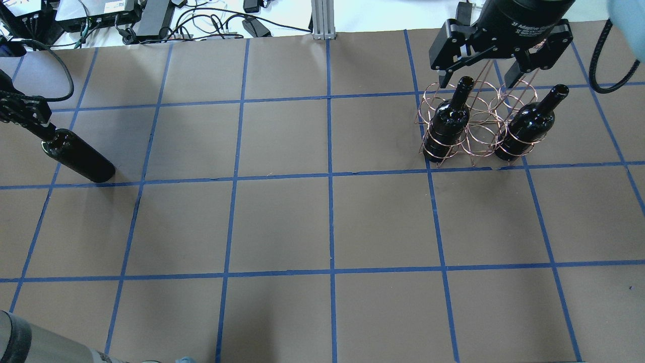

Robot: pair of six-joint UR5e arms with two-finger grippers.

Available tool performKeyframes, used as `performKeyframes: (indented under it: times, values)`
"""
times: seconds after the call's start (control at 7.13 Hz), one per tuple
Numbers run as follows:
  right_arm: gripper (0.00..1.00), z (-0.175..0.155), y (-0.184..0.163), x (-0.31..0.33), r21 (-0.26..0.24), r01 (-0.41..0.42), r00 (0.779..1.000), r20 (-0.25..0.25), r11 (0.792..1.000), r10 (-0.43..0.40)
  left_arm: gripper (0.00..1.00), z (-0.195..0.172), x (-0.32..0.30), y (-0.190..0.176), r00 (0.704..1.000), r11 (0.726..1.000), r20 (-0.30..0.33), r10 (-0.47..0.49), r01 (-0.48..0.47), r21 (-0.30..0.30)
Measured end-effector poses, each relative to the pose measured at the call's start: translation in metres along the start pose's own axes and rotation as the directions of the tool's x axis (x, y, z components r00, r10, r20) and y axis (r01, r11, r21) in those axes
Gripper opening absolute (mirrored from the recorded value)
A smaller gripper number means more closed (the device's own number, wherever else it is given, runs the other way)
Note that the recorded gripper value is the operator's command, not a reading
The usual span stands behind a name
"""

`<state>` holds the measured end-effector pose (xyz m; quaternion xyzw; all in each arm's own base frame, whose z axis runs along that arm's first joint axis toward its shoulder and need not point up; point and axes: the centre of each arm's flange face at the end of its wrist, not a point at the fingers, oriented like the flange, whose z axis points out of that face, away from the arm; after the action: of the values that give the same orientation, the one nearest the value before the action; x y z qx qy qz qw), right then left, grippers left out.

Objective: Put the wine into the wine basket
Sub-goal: 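Lift the bottle with the left gripper and swing it upright toward the table center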

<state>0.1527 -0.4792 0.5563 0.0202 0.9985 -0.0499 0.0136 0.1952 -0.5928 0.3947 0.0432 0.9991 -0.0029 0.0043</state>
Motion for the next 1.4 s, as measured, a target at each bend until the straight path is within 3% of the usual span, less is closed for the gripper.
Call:
performKeyframes:
  times: [0.7,0.98,1.4]
  values:
    - [1.0,0.0,0.0,0.0,0.001,0.0,1.0,0.0,1.0,0.0,0.0,-0.078,0.193,-0.002,0.986,0.981,-0.034,-0.161,0.164,0.101]
    - [1.0,0.0,0.0,0.0,0.001,0.0,1.0,0.0,1.0,0.0,0.0,-0.076,0.278,0.01,0.978,0.975,-0.053,-0.201,0.205,0.09]
    - [1.0,0.0,0.0,0.0,0.001,0.0,1.0,0.0,1.0,0.0,0.0,-0.048,0.361,0.045,0.988,0.99,-0.064,-0.138,0.14,0.025]
